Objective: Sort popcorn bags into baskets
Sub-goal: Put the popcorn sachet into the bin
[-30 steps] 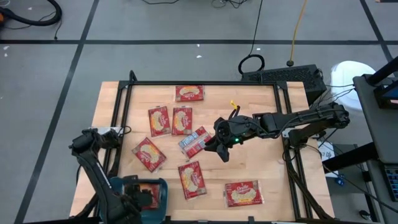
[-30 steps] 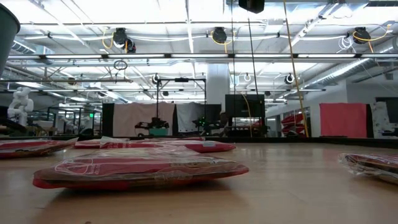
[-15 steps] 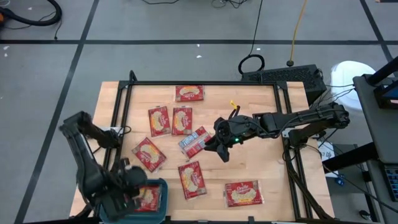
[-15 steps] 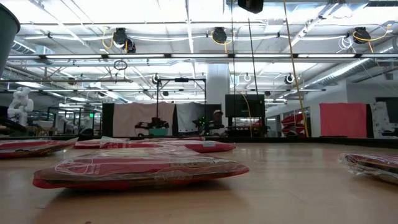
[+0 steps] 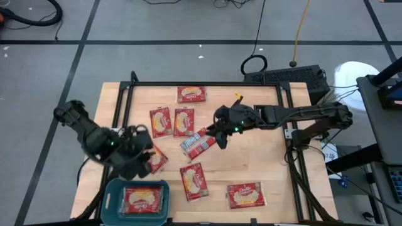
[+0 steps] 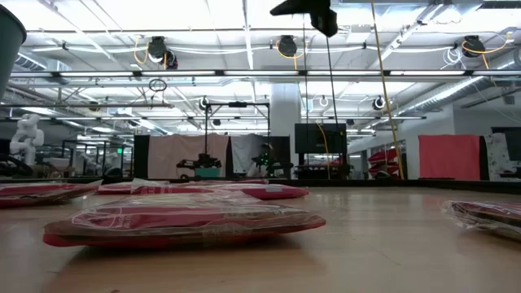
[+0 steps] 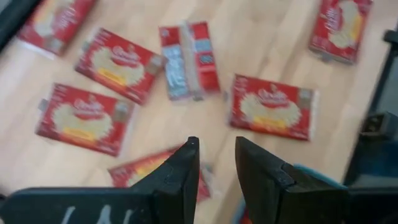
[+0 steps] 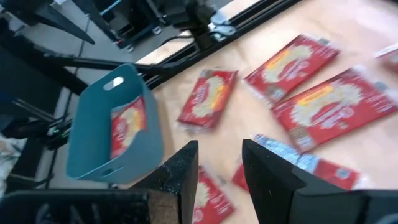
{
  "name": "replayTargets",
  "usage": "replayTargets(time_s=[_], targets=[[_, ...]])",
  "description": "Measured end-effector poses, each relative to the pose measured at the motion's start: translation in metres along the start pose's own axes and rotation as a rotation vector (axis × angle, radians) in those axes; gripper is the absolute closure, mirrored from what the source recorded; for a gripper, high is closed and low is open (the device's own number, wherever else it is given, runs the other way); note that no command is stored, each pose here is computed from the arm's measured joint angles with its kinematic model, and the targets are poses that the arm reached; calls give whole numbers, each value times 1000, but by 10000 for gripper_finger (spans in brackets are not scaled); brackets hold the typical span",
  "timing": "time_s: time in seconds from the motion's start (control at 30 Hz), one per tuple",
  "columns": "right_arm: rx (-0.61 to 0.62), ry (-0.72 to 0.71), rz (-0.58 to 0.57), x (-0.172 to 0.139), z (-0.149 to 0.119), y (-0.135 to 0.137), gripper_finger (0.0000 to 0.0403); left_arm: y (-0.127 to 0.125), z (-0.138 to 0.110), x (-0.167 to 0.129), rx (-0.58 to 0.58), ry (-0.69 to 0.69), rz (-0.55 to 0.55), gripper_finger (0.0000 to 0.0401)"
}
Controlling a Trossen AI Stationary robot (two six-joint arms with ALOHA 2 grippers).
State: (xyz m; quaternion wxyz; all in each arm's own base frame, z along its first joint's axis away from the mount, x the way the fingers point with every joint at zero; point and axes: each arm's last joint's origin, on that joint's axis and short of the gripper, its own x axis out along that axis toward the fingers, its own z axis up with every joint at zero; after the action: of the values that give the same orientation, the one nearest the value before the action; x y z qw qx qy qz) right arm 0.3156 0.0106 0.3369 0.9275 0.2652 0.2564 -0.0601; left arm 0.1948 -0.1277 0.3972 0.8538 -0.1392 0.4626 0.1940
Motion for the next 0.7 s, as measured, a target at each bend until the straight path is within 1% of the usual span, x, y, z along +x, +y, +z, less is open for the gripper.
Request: replayTargets(time_s=[0.13,0.2,0.27,0.33,0.43,0.53,0.63,0.7], targets=[[-35,-18,-38,0,9,-15,284,17,21,10,24,-5,56,295],[-76,-28,-60,-1,13,-22,284,26,31,16,42,0,76,295],[-143,-36,-80,-2,18,-30,284,32,42,21,65,11,59,295],[-212,-29,-74,-2,23,-40,284,39,53,31,72,16,27,295],[-282,1,-35,0,29,-60,284,50,67,48,38,4,5,295],[-324,-3,2,5,26,-85,284,66,73,71,2,36,-29,295],[-344,-40,129,14,12,-109,284,81,69,96,-53,120,-64,295],[-375,-91,202,20,-1,-122,284,87,68,108,-99,133,-72,295]])
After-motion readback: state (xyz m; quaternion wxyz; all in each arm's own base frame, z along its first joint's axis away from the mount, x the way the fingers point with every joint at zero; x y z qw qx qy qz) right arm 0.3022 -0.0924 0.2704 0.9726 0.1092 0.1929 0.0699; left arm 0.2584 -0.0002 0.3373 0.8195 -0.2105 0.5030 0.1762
